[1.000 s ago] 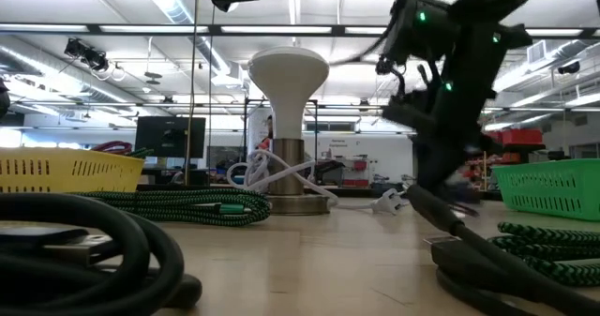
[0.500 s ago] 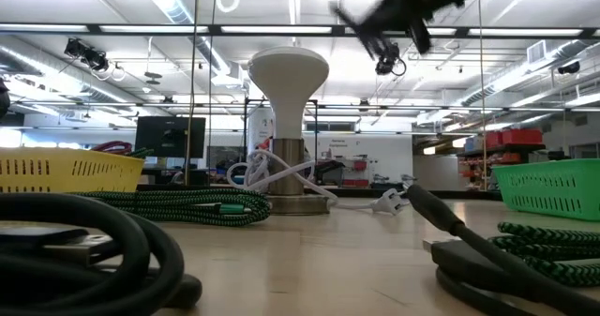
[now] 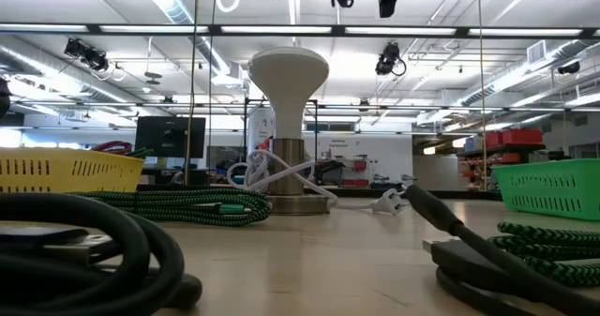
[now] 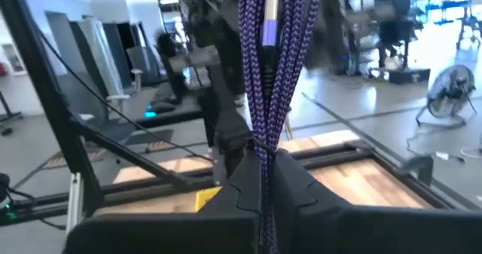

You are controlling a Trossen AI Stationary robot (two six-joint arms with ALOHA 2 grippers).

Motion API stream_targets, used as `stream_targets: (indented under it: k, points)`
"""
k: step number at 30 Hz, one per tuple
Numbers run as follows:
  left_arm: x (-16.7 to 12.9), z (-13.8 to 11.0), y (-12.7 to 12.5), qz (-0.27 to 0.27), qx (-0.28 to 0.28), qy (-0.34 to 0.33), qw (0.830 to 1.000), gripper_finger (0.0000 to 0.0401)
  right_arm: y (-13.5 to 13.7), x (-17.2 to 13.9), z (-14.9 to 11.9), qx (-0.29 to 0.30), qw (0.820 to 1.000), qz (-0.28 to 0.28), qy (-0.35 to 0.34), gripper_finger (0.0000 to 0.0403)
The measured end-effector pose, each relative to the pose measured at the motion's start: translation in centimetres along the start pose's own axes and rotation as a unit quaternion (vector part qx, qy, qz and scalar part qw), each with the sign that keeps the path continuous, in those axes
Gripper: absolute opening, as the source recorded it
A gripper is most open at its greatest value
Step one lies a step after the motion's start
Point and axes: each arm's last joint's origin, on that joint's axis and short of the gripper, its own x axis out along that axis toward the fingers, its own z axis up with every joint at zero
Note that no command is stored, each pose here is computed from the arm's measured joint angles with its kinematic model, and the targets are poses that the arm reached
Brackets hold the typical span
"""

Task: Pick & Place USB Port
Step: Put the purple charger cable into the yellow bin

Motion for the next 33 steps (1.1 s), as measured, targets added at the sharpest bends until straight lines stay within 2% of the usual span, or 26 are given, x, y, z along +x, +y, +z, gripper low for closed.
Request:
stream_targets:
  k: [4,13,21,28,33]
  points:
    - [0.9,-0.9,0.2,-0.001,-0.017,-0.005,1.0,0.0101,0.1,0.1,-0.2,-0.013,1.0,-0.009,-0.001,0.0003]
    - [1.6,-1.5,0.1,-0.048,-0.053,-0.017,0.997,0.0101,-0.6,0.1,0.0,-0.034,0.999,-0.029,0.003,0.0001]
    - [1.5,-1.3,0.1,-0.052,-0.054,-0.019,0.997,0.0101,-0.8,-0.3,2.1,-0.048,0.998,-0.048,0.01,0.0001]
    - [1.5,-1.4,0.1,-0.05,-0.052,-0.018,0.997,0.0101,-0.9,0.0,2.4,-0.056,0.997,-0.054,0.013,0.0]
    - [1.5,-1.4,0.3,-0.043,-0.052,-0.019,0.998,0.0101,-1.2,-0.3,4.3,-0.071,0.995,-0.062,0.007,0.0]
